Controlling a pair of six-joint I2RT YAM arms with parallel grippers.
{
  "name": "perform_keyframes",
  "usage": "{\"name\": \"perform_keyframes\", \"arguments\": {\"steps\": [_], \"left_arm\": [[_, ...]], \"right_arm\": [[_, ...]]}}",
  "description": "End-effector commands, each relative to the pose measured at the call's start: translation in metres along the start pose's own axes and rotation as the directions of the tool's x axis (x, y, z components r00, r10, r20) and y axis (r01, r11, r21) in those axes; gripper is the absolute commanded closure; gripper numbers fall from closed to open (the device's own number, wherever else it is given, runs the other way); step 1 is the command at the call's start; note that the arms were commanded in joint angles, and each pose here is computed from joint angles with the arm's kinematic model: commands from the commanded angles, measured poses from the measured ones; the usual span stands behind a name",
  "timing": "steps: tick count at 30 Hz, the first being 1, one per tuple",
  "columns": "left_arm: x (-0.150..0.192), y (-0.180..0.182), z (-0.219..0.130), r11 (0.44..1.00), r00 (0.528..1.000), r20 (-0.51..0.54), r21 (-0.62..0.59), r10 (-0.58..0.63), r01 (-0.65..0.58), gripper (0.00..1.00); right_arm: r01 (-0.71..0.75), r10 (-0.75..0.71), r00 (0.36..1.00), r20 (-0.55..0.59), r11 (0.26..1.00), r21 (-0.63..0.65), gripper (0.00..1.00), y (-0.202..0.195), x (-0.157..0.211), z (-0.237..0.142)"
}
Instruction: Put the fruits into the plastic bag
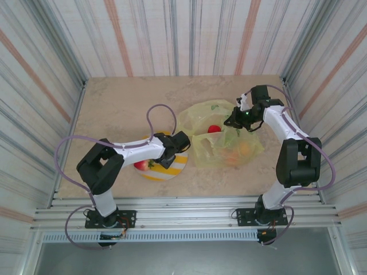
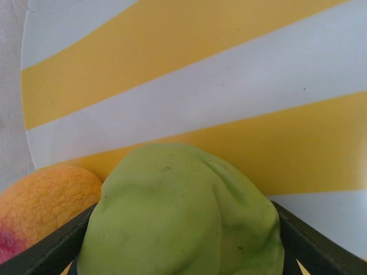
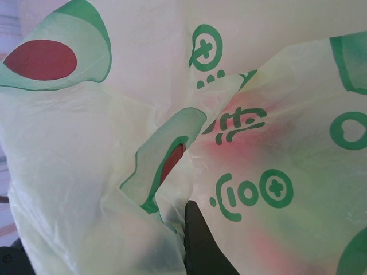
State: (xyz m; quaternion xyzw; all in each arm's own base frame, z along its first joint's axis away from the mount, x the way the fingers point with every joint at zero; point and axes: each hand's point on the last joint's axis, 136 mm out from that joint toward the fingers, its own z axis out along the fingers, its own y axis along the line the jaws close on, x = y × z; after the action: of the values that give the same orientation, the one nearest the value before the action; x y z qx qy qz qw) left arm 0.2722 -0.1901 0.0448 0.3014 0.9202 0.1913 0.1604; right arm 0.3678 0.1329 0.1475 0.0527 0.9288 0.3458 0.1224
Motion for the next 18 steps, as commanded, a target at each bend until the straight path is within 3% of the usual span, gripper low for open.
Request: {"name": "perform_keyframes", "arguments": {"steps": [1, 7, 13, 16, 18], "left_arm": [[-0.013, 0.002, -0.014, 0.999, 0.998, 0.062, 0.021, -0.026, 0.024, 0.30], [-0.030, 0.007, -0.041, 0.993, 0.980, 0.171, 0.088, -0.098, 0.084, 0.33], [-0.055, 0.015, -0.095, 0.960, 0.914, 0.341, 0.245, -0.219, 0.138, 0.36], [-0.068, 0.004, -0.117, 0.897, 0.874, 0.376, 0.421, -0.307, 0.135, 0.36], [-0.078, -0.006, -0.125, 0.822, 0.852, 0.355, 0.552, -0.384, 0.140, 0.38]], "right_arm": [[0.023, -0.023, 1.000, 0.000, 1.000, -0.010, 1.00, 0.001, 0.003, -0.003], [0.024, -0.024, 1.000, 0.002, 1.000, -0.012, 1.00, 0.002, 0.003, -0.004], [0.024, -0.024, 1.000, 0.002, 1.000, -0.014, 1.00, 0.002, 0.003, -0.004], [0.023, -0.023, 1.000, 0.000, 1.000, -0.015, 1.00, 0.002, 0.003, -0.003], [0.021, -0.021, 1.000, -0.002, 1.000, -0.015, 1.00, 0.002, 0.003, -0.002]]}}
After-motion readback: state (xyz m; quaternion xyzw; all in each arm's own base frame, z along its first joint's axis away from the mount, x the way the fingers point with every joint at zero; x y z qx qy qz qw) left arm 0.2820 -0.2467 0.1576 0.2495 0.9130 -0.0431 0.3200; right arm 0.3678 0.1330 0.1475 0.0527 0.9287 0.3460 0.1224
